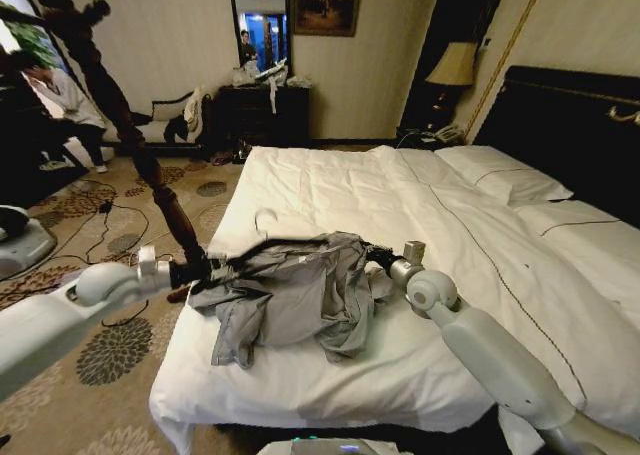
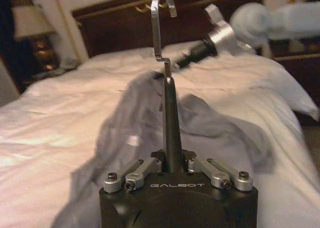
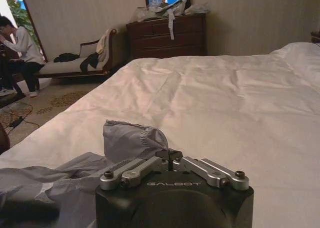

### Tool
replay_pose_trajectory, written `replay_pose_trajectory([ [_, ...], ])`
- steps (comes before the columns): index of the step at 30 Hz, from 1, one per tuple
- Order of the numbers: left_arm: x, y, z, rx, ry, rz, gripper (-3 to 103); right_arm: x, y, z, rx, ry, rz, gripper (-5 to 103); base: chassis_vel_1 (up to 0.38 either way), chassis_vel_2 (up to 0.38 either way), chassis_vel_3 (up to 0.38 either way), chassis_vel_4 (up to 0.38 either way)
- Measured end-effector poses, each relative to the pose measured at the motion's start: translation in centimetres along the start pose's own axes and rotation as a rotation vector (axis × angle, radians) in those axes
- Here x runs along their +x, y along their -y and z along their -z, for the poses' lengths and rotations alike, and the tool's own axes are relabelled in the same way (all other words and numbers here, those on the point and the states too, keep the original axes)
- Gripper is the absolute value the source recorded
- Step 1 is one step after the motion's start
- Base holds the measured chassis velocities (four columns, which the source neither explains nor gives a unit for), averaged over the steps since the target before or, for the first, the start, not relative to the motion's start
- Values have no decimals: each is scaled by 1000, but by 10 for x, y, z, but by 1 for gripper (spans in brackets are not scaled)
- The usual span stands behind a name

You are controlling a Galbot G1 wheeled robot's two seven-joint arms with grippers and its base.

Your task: Pick up the clothes from the bed and hang them on the clothes hanger.

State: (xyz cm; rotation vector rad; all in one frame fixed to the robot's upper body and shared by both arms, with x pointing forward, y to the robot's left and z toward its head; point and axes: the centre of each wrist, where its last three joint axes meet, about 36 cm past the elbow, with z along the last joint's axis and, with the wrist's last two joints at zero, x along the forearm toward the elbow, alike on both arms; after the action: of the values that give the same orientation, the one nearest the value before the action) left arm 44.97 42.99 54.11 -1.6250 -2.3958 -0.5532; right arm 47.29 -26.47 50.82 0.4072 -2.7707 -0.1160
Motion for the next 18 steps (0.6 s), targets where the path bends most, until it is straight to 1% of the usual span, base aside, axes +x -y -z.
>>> replay_pose_trajectory([
  [2, -2, 0, -8, 15, 1, -1, 16, 1, -3, 4, 5, 8, 7, 0, 0, 0, 0, 0],
  [4, -11, 1, -16, 31, 9, 1, 16, 2, -7, 8, 6, 15, 17, 0, 0, 0, 0, 0],
  [5, -11, 1, -16, 31, 9, 1, 16, 2, -7, 8, 6, 15, 17, 0, 0, 0, 0, 0],
  [8, -29, -2, -28, 48, 21, 12, 16, 7, -12, 10, 11, 16, 31, 0, 0, 0, 0, 0],
  [9, -29, -2, -28, 48, 21, 12, 16, 7, -12, 10, 11, 16, 31, 0, 0, 0, 0, 0],
  [12, -47, -3, -36, 79, 47, 25, 16, 17, -16, 8, 16, 13, 47, 0, 0, 0, 0, 0],
  [16, -58, -3, -42, 100, 56, 31, 16, 24, -21, 10, 22, 19, 64, 0, 0, 0, 0, 0],
  [18, -71, -1, -47, 130, 63, 21, 16, 33, -27, 14, 29, 25, 88, 0, 0, 0, 0, 0],
])
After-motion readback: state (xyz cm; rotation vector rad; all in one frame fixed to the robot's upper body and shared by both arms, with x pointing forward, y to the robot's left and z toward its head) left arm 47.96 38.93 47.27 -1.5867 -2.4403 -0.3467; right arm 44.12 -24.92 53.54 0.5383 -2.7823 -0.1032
